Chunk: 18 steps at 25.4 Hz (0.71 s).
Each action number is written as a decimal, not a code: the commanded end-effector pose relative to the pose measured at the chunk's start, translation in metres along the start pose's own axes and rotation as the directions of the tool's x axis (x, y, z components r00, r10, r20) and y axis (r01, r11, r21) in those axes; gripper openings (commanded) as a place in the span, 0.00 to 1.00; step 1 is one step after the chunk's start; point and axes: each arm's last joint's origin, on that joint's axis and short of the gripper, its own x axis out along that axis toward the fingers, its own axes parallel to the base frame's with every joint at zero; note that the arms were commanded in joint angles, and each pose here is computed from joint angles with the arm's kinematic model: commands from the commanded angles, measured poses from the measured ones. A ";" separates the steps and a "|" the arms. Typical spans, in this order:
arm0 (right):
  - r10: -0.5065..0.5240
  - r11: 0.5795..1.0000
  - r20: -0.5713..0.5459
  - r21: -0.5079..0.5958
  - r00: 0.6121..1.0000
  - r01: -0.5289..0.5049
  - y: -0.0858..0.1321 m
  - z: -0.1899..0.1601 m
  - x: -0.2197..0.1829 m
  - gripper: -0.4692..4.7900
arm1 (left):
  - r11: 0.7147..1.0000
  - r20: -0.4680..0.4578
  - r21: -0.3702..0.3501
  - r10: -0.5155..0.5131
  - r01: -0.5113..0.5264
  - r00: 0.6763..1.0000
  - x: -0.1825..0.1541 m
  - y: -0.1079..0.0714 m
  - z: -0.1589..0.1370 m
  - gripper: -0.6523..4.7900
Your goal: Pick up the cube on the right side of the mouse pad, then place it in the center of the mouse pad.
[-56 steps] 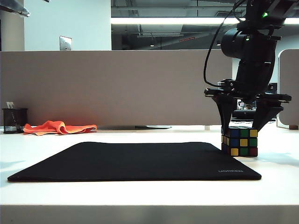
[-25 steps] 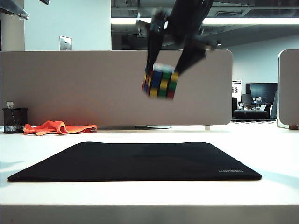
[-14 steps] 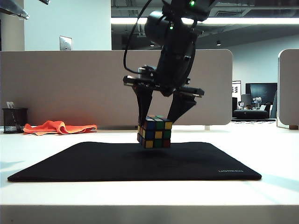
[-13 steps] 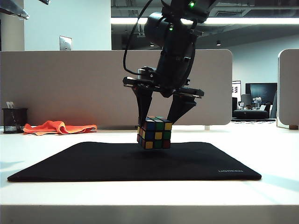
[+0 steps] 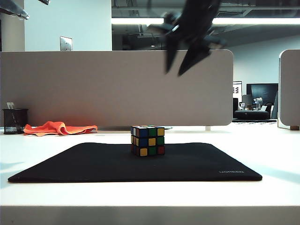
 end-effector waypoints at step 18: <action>-0.228 0.971 0.451 0.041 0.863 0.235 -0.061 -0.007 -0.220 0.16 | 0.986 0.078 0.044 0.159 -0.163 0.984 -0.028 -0.008 0.002 0.14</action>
